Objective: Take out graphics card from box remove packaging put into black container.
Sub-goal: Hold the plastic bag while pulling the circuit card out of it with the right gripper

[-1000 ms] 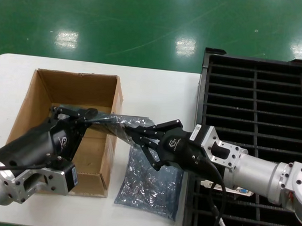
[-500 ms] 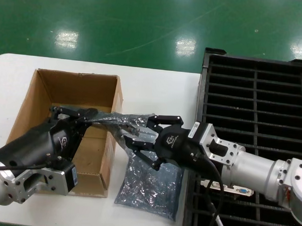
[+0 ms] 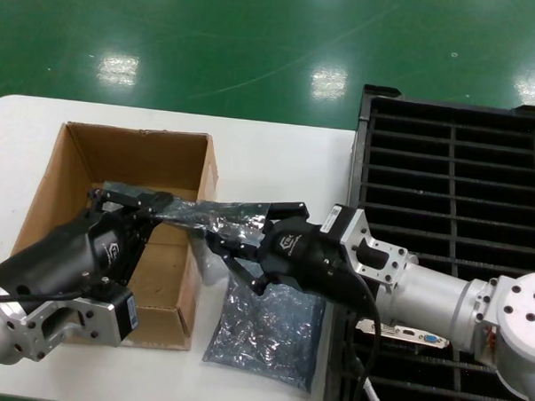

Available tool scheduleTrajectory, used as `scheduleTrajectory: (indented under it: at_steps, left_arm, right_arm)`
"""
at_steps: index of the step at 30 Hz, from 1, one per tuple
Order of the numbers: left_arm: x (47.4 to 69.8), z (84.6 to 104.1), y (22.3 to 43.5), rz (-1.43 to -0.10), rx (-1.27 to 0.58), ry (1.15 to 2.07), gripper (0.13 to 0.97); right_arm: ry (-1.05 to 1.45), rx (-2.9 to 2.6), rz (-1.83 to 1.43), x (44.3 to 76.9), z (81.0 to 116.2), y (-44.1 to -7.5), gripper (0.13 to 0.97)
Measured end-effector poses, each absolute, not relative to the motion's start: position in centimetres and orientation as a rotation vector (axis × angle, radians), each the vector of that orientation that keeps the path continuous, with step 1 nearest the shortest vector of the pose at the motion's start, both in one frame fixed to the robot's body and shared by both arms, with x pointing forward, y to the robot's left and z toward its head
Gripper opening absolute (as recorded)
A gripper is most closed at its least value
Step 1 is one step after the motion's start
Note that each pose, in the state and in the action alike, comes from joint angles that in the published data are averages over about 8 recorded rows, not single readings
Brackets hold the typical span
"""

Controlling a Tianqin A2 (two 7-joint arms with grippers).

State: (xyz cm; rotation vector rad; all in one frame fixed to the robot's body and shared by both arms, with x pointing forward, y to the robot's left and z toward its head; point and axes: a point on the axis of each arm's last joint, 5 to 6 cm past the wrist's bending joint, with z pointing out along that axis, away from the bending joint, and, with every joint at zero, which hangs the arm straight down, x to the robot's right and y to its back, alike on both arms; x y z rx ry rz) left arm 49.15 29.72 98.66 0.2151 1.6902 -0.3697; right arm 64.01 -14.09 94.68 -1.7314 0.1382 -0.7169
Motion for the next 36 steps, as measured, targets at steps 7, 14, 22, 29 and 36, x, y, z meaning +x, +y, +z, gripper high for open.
scheduleTrajectory:
  at_steps: [7,14,22,29,36]
  left_arm:
    - [49.2,98.7,29.7,-0.370,0.215,1.690,0.140]
    - [49.2,98.7,29.7,-0.370,0.215,1.690,0.140]
    - [49.1,98.7,29.7,-0.370,0.215,1.690,0.140]
    - [49.2,98.7,29.7,-0.370,0.215,1.690,0.140]
    - [49.2,98.7,29.7,-0.370,0.215,1.690,0.140]
  right_arm:
    - [0.152,-1.724,-0.714,64.2,94.7,-14.0,0.245]
    - [0.152,-1.714,-0.726,64.0,95.0,-14.6,0.187]
    - [0.112,-1.693,-0.740,62.5,95.6,-15.8,0.187]
    - [0.080,-1.690,-0.748,61.5,95.6,-16.7,0.187]
    - [0.074,-1.688,-0.756,61.2,95.5,-17.2,0.187]
